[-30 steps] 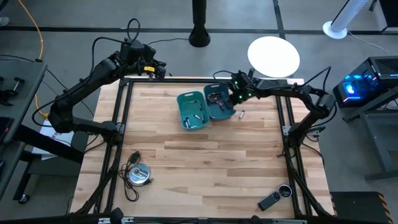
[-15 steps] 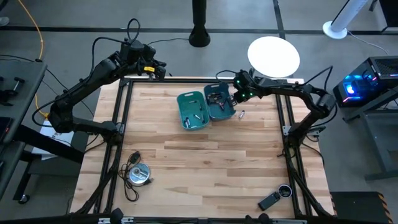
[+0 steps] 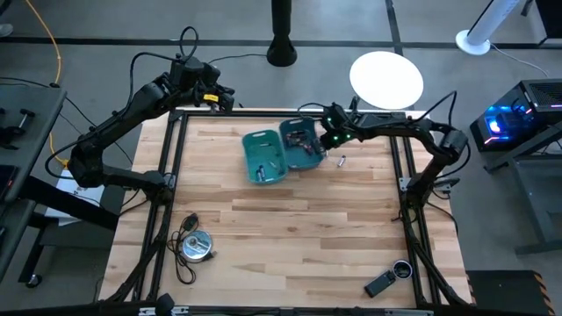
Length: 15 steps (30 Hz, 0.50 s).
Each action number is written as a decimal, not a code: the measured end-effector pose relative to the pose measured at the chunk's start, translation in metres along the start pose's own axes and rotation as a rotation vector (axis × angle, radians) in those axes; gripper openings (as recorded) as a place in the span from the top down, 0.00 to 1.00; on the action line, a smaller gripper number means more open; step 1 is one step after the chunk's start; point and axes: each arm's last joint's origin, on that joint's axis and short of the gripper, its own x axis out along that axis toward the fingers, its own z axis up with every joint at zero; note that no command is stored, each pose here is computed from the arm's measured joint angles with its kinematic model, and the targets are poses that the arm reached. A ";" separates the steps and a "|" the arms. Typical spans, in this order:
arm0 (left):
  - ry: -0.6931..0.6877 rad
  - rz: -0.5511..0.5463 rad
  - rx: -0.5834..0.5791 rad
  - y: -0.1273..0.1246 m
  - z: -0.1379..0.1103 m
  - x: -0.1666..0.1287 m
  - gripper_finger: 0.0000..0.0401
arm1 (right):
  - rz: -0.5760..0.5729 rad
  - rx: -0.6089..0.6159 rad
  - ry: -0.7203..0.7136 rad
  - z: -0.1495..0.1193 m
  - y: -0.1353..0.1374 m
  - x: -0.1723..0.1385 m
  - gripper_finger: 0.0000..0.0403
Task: Sort batteries
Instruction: Adjust the blue bin, then put the silver battery into the green bin
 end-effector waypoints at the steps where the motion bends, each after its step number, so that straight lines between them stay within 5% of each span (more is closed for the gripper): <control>1: 0.000 0.000 0.000 0.000 0.000 0.000 1.00 | 0.017 0.003 -0.011 0.001 0.003 0.000 1.00; 15: 0.021 0.003 0.000 0.000 -0.002 0.000 1.00 | -0.131 0.114 -0.042 -0.004 0.003 0.001 0.99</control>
